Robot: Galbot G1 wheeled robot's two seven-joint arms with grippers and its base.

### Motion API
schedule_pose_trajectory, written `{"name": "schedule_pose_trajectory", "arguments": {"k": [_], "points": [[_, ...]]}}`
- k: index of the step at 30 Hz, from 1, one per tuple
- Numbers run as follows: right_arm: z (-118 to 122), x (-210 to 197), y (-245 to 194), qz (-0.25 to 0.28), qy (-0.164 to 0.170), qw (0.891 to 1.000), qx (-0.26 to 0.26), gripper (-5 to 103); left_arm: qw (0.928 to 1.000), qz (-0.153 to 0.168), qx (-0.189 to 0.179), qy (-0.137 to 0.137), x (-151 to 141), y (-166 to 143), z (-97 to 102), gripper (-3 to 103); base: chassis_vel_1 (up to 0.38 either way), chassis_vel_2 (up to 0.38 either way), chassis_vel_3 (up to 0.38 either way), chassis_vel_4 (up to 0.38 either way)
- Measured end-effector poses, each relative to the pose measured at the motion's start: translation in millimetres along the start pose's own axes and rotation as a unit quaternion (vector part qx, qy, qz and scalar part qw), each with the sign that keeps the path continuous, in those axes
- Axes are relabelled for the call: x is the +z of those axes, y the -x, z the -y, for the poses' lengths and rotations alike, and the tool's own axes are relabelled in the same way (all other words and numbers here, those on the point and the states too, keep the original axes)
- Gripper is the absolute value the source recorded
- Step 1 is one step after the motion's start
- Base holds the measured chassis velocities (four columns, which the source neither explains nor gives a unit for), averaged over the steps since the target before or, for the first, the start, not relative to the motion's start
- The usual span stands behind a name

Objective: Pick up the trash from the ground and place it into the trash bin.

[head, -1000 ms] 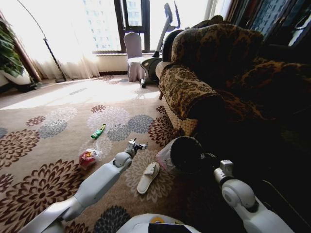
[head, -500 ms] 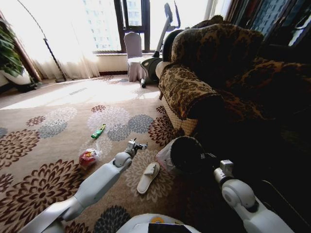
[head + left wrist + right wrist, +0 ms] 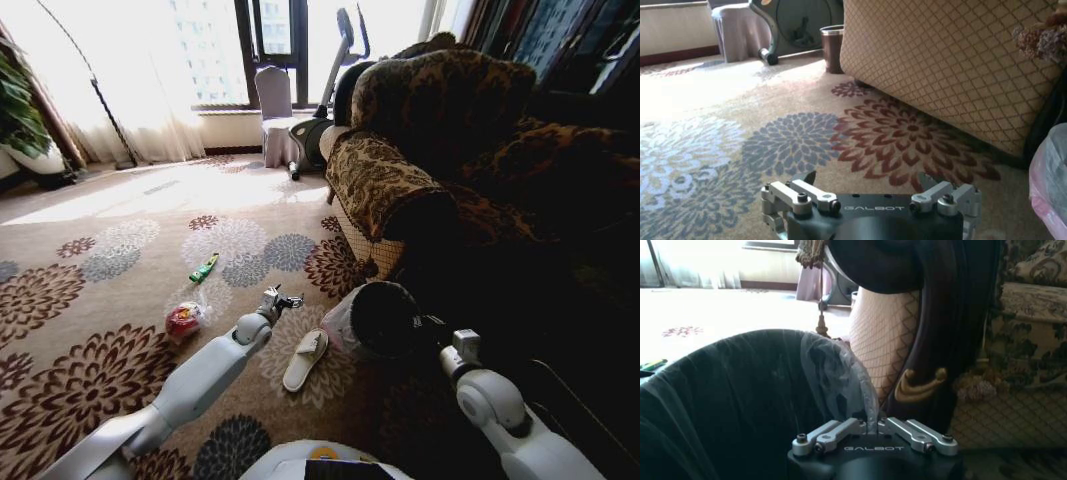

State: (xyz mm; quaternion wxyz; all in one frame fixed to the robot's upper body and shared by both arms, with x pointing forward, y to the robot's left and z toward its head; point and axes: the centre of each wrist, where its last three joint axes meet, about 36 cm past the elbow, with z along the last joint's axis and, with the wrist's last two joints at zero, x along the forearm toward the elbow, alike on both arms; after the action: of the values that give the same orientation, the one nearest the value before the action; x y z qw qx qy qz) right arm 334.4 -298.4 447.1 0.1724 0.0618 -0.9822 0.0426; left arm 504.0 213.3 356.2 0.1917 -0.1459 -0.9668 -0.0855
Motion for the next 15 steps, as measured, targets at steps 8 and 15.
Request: {"name": "schedule_pose_trajectory", "arguments": {"k": [8,15], "points": [[0.0,0.0,0.0,0.000,0.000,1.000,0.000,2,1.0000,0.000,0.000,0.000,0.0,0.0,0.0,100,0.007,-0.005,-0.003,0.003],[0.0,-0.1,0.0,0.000,0.000,1.000,0.000,2,1.0000,0.000,0.000,0.000,0.0,0.0,0.0,100,0.102,-0.091,-0.104,0.118]]}}
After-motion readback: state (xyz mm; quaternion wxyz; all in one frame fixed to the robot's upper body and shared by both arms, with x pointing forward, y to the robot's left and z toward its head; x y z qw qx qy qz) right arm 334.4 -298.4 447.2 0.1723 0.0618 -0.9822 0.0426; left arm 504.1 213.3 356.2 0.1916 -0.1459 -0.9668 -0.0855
